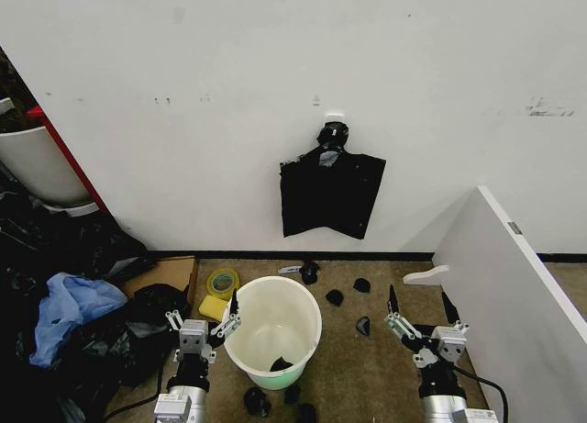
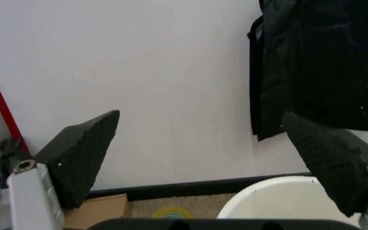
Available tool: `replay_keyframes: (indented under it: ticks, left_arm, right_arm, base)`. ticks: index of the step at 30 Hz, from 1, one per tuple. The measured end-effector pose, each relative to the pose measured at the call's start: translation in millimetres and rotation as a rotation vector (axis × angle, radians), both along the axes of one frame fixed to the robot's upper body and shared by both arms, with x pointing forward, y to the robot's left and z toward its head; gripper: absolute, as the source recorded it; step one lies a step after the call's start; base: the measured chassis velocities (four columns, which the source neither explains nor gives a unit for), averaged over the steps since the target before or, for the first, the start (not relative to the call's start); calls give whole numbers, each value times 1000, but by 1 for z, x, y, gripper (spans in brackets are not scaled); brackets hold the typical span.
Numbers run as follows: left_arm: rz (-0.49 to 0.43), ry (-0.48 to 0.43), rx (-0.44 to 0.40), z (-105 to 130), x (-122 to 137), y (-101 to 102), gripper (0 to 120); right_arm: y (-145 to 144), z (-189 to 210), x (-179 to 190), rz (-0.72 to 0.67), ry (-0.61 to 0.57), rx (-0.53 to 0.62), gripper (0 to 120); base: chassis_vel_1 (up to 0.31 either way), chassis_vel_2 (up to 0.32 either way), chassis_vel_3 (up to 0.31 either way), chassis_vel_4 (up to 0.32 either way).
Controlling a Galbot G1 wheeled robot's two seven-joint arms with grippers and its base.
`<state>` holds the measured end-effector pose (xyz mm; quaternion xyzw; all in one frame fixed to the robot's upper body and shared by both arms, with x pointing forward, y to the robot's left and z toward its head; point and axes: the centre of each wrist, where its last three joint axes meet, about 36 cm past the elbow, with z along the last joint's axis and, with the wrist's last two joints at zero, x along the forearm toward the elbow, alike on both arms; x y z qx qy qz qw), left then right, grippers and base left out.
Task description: Place the garbage bag over the trash bin.
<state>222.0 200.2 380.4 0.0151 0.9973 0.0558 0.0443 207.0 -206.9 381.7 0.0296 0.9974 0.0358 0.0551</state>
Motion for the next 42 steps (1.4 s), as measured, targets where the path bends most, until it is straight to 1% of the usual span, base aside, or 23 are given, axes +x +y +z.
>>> replay_keyframes:
  ticks: [3, 6, 12, 15, 16, 19, 22, 23, 26, 29, 30, 31, 36, 37, 38, 42]
  left_arm:
    - [6, -20, -8, -2, 0, 0, 100]
    - [10, -48, -13, -3, 0, 1, 100]
    - [7, -51, -7, -4, 1, 6, 100]
    - [5, -43, -5, -6, 0, 8, 100]
    - [5, -43, -5, -6, 0, 8, 100]
    - [2, -32, -1, -10, -3, 10, 100]
    - [-20, -33, 1, -11, 2, 10, 100]
    - [-20, -33, 1, -11, 2, 10, 100]
    - [-17, -22, 2, -13, 1, 13, 100]
    - [1, -13, 5, -14, -4, 17, 100]
    - [1, -13, 5, -14, -4, 17, 100]
    - [4, -14, 6, -13, -5, 17, 100]
    - [27, -21, 5, -8, -9, 17, 100]
    - [28, -19, 6, -8, -10, 16, 100]
    - [28, -19, 6, -8, -10, 16, 100]
    - [35, -12, 8, -9, -14, 14, 100]
  right_arm:
    - [-1, -2, 4, 4, 3, 4, 100]
    - [0, 0, 10, 14, 14, 40, 100]
    - [0, -2, 28, 50, 23, 73, 100]
    - [1, -1, 51, 100, 10, 138, 100]
    - [1, -1, 51, 100, 10, 138, 100]
    - [1, -1, 82, 189, -30, 208, 100]
    - [-8, -8, 104, 246, -44, 203, 100]
    - [-8, -8, 104, 246, -44, 203, 100]
    - [-16, -14, 127, 318, -56, 204, 100]
    - [-15, -16, 158, 410, -69, 258, 100]
    - [-15, -16, 158, 410, -69, 258, 100]
    - [-14, -16, 165, 426, -71, 273, 100]
    - [-9, -6, 237, 518, -99, 372, 100]
    - [-9, -4, 245, 527, -101, 381, 100]
    - [-9, -4, 245, 527, -101, 381, 100]
    - [-7, 2, 288, 575, -106, 397, 100]
  base:
    - [0, 0, 0, 0]
    - [0, 0, 0, 0]
    - [0, 0, 0, 0]
    - [0, 0, 0, 0]
    - [0, 0, 0, 0]
    - [0, 0, 0, 0]
    - [0, 0, 0, 0]
    - [0, 0, 0, 0]
    - [0, 0, 0, 0]
    - [0, 0, 0, 0]
    - [0, 0, 0, 0]
    - [0, 0, 0, 0]
    - [0, 0, 0, 0]
    - [0, 0, 0, 0]
    - [0, 0, 0, 0]
    - [0, 0, 0, 0]
